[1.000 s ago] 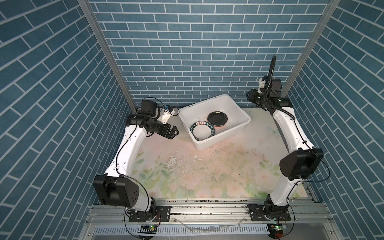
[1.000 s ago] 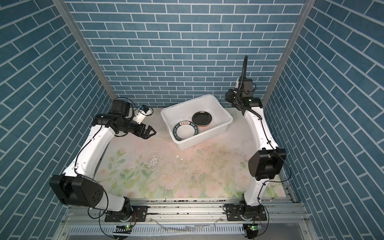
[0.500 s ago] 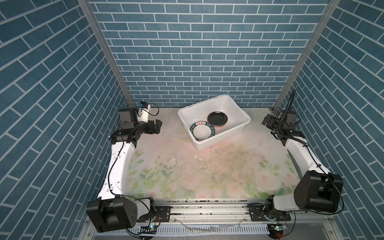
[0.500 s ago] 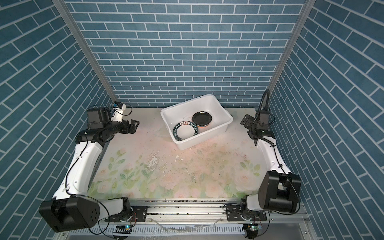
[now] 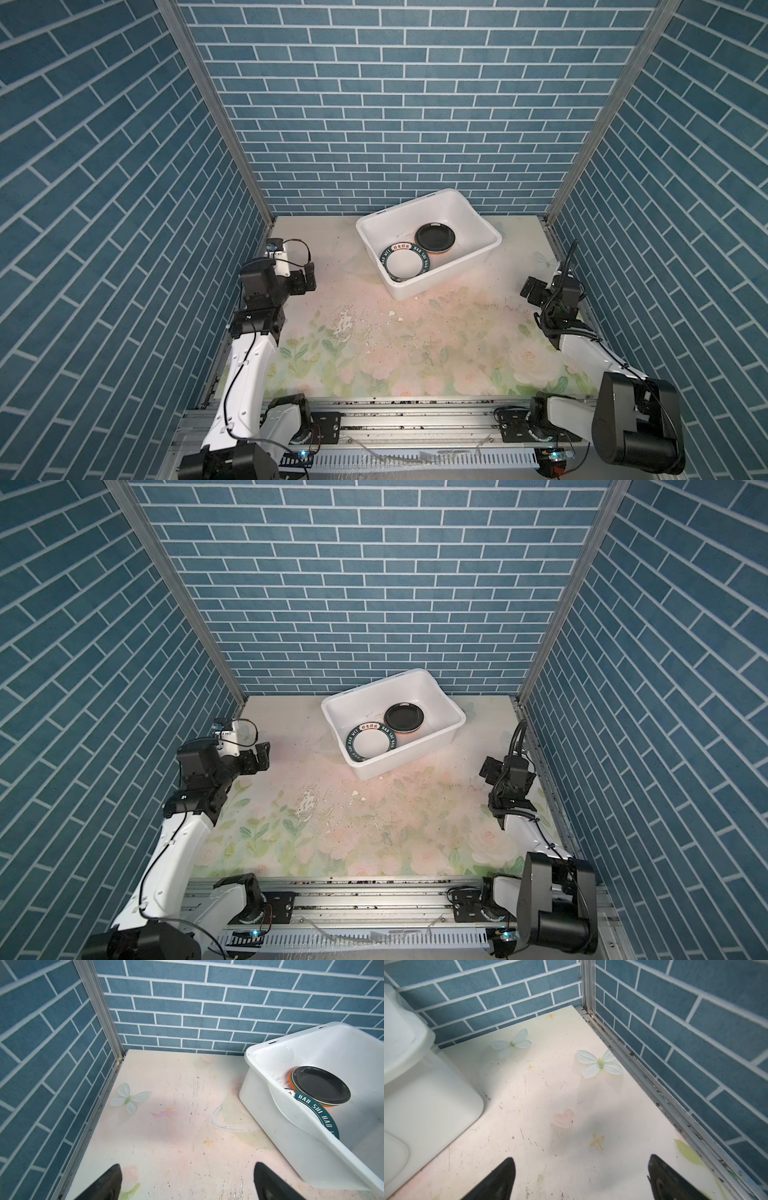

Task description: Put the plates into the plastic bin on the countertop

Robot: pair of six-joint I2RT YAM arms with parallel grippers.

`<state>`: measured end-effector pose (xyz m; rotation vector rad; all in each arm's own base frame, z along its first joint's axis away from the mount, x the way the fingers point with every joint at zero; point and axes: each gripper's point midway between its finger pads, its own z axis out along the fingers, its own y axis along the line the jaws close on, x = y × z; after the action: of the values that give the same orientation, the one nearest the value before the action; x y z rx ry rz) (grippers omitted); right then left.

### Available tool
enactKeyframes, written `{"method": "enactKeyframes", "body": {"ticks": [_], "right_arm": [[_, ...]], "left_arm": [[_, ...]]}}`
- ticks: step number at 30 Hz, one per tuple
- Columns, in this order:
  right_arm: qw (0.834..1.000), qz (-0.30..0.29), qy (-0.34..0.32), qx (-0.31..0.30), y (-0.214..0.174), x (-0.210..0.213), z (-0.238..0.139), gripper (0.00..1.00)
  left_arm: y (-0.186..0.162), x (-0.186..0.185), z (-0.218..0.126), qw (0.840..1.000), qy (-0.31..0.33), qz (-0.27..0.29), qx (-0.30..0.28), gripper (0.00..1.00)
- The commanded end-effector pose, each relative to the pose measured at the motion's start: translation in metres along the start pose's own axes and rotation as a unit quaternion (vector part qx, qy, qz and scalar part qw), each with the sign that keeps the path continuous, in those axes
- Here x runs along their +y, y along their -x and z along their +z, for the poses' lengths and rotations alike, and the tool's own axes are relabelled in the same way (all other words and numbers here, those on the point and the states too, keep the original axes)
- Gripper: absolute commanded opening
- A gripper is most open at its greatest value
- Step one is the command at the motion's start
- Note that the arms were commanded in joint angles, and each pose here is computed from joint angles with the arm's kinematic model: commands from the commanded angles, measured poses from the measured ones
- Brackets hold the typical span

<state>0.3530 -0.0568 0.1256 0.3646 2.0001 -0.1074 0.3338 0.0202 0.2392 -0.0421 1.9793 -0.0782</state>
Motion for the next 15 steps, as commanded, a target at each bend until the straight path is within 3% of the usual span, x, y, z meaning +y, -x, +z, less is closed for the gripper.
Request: {"method": "enactKeyframes", "body": {"ticks": [1,7,10,13,15], "right_arm": [[0.994,-0.034,0.016,-0.104,0.029,0.004,-0.006,0.98],[0.992,-0.029,0.063,-0.108,0.015,0.016,-0.004,0.98],[0.992,-0.034,0.067,-0.102,0.014,0.018,0.002,0.98],[0.992,-0.037,0.08,-0.087,0.009,0.021,0.008,0.99],[0.992,-0.034,0.081,-0.09,0.002,0.02,0.01,0.98]], "left_arm": [[-0.002,-0.009,-0.006,0.999,-0.025,0.008,-0.047,1.0],[-0.052,-0.009,-0.01,0.998,-0.024,-0.005,-0.053,1.0],[-0.068,-0.014,-0.011,0.996,-0.037,0.018,-0.078,1.0],[-0.057,-0.013,-0.007,0.994,-0.038,0.016,-0.105,1.0],[-0.051,-0.025,-0.001,0.988,-0.076,0.044,-0.124,1.0]]}}
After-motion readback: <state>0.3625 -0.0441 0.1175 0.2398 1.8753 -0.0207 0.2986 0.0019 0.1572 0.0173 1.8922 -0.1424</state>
